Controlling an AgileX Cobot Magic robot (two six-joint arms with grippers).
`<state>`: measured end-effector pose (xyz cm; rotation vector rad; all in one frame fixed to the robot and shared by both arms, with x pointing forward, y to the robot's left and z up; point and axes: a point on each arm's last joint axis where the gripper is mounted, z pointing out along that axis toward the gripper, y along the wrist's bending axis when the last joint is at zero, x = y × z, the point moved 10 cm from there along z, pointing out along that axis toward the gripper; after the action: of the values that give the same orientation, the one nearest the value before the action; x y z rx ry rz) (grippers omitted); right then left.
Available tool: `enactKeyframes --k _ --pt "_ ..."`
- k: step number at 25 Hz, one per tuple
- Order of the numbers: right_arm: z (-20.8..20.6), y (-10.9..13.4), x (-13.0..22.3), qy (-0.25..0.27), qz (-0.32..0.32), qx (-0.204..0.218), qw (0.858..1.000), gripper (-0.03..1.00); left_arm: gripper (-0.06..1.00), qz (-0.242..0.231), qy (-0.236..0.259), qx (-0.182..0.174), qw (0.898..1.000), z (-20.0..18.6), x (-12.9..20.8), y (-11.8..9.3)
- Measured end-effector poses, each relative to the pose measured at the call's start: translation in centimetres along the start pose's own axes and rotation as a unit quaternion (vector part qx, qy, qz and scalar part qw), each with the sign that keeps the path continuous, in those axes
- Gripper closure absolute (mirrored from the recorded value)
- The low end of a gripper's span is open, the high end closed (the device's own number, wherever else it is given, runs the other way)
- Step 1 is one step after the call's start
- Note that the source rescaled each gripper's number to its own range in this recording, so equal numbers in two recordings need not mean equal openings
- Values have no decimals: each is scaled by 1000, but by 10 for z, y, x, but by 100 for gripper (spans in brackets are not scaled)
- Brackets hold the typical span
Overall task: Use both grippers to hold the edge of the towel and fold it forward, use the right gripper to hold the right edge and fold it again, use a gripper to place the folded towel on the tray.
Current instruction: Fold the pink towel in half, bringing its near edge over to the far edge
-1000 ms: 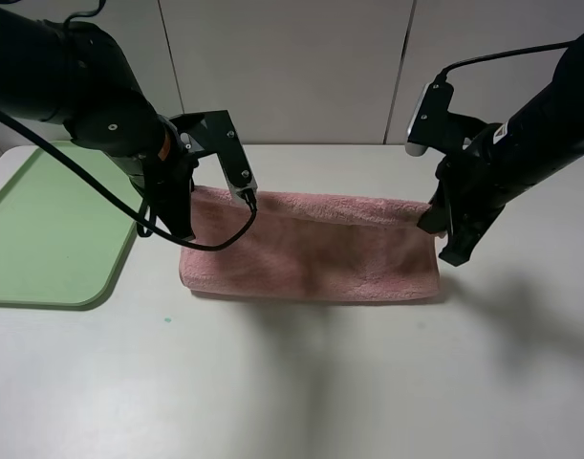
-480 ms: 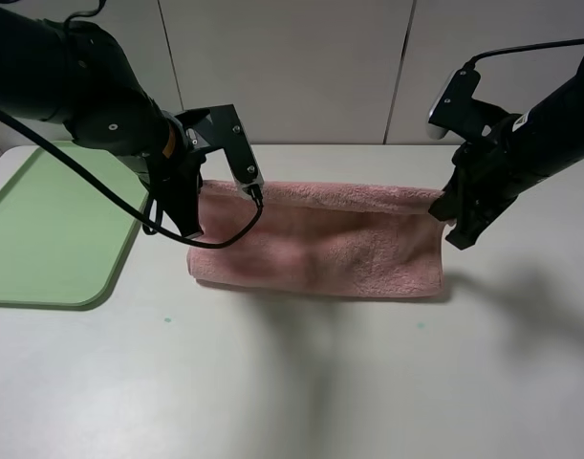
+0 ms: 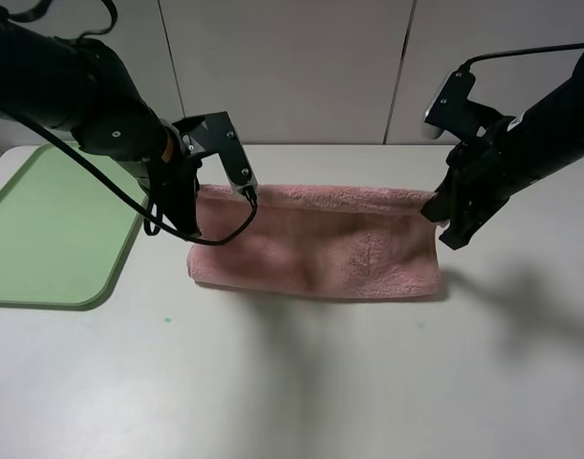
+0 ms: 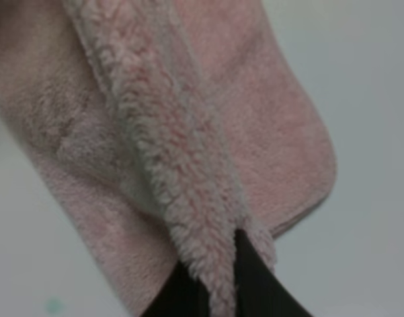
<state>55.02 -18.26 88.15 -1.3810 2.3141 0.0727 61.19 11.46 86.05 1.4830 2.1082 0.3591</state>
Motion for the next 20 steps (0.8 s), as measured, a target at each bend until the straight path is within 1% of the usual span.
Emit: enactKeyframes --k 3,6,14,20 --pt "12 3 6 14 4 -15 1000 97 94 0 5 5 1000 5 2 -3" --pt "17 4 9 20 6 -21 1000 97 94 -1 0 4 1000 5 0 -2" --pt "18 -5 4 9 3 3 1000 97 94 0 -14 1 1000 5 -5 0" --pt "18 -4 5 11 3 1 1000 97 94 0 -15 0 1000 5 -5 0"
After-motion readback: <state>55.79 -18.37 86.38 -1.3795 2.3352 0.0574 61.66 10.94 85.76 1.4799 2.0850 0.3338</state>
